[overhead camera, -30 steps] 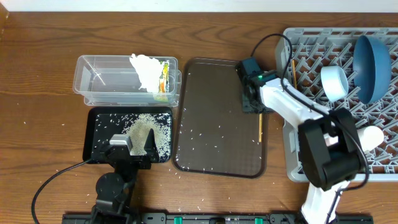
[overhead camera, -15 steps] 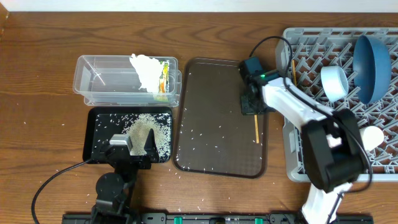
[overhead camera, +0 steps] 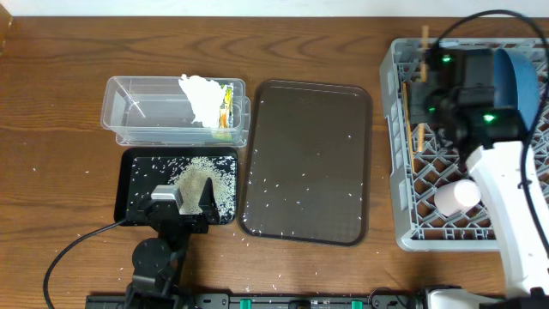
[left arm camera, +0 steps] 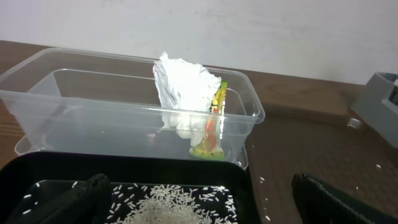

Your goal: Sort waste into correct bins and load items into the dishwasher rack

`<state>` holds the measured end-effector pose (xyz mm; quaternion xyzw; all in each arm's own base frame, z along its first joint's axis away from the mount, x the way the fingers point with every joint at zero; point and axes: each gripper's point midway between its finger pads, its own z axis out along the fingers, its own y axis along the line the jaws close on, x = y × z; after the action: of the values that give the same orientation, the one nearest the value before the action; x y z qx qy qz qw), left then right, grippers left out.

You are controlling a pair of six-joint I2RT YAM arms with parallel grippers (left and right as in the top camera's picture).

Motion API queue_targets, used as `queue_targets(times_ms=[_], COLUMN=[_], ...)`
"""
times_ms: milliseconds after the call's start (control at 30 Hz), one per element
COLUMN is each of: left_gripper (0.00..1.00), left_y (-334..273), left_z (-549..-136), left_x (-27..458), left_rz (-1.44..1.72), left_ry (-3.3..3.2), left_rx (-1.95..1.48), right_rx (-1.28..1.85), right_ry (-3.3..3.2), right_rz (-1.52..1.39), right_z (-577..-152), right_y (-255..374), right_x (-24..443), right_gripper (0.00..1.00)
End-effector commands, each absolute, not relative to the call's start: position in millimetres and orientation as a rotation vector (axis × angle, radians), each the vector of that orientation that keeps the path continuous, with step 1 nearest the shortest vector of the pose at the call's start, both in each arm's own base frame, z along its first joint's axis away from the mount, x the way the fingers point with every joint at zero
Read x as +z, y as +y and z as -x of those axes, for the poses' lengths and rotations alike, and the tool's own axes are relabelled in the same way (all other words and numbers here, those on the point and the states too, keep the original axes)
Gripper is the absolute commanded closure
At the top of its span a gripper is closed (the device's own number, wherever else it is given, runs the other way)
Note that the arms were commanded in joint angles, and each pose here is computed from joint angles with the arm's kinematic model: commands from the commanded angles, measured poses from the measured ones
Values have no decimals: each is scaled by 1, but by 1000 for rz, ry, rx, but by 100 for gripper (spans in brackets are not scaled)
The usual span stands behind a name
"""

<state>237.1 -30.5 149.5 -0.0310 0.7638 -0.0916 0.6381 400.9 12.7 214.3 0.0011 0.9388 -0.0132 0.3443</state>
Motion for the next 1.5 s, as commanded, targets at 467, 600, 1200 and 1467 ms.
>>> queue_targets(times_ms=[467, 600, 1200, 1467], left_gripper=[5, 5, 5, 5], left_y=[-29, -29, -29, -29], left_z=[-238, -238, -238, -238], left_x=[136, 135, 135, 135], left_rz=[79, 79, 79, 79], left_ry=[1771, 1772, 1772, 1772], left_rx=[-203, -203, -203, -203], right_rx=[54, 288, 548, 302], right_ry=[2542, 2406, 2084, 2034], right_rz=[116, 244, 729, 605], right_z=[-407, -376, -210, -204], right_y=[34, 84, 164, 117], right_x=[177, 236, 339, 353], right_gripper=[56, 42, 1, 1])
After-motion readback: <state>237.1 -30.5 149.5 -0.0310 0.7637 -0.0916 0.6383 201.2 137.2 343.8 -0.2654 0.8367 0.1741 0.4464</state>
